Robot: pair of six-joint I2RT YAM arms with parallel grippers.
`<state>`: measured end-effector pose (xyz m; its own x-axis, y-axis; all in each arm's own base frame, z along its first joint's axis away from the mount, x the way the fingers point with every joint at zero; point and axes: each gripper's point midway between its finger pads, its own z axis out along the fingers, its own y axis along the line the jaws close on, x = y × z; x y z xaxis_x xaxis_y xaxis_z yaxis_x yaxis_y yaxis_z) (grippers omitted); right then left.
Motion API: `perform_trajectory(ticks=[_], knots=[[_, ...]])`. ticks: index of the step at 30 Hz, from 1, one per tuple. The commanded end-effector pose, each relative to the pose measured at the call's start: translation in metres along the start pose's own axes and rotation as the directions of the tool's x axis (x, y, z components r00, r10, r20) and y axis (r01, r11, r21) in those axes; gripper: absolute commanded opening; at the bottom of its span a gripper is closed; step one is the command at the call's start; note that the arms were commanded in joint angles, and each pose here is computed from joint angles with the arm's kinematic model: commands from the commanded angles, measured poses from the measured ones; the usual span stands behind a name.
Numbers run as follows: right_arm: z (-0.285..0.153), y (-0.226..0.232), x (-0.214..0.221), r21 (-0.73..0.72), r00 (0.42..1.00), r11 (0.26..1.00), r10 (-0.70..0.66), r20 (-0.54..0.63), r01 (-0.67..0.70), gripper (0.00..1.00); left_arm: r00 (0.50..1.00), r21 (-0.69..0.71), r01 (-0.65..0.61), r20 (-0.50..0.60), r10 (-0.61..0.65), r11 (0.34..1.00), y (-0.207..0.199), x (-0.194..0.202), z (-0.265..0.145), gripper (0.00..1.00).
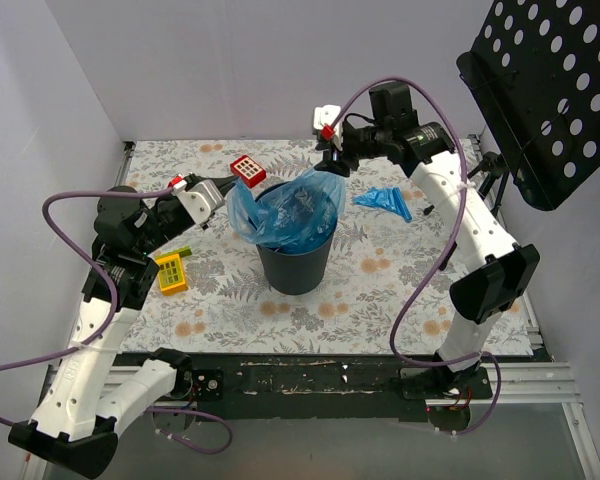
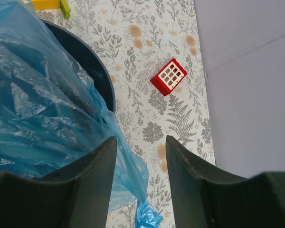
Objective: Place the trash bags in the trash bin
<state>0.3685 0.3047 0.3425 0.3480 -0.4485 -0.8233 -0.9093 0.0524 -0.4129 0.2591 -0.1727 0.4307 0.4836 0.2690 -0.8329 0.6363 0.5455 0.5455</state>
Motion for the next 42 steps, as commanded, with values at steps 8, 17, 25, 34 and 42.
perform_trajectory(ticks=[8,17,25,34,42], knots=[[-0.006,0.005,0.010,-0.048,0.995,0.997,0.050,-0.091,-0.055,0.46,0.999,-0.104,0.030,-0.028,-0.033,0.994,0.019,0.004,0.002,0.00],[0.004,-0.018,0.006,0.057,0.985,0.985,0.166,-0.051,-0.163,0.16,0.998,-0.148,0.033,-0.055,-0.042,0.989,0.022,0.016,0.000,0.00],[-0.075,-0.080,-0.015,0.471,0.867,0.732,0.461,0.190,-0.492,0.01,0.951,-0.535,0.061,-0.224,-0.211,0.843,0.084,0.060,-0.026,0.00],[-0.124,-0.027,-0.017,0.493,0.737,0.561,0.601,0.310,-0.665,0.01,0.751,-0.743,0.156,-0.338,-0.567,0.650,0.064,0.138,-0.061,0.00],[-0.111,0.040,0.009,0.377,0.695,0.593,0.674,0.252,-0.712,0.01,0.693,-0.720,0.159,-0.406,-0.596,0.675,0.048,0.173,-0.052,0.00]])
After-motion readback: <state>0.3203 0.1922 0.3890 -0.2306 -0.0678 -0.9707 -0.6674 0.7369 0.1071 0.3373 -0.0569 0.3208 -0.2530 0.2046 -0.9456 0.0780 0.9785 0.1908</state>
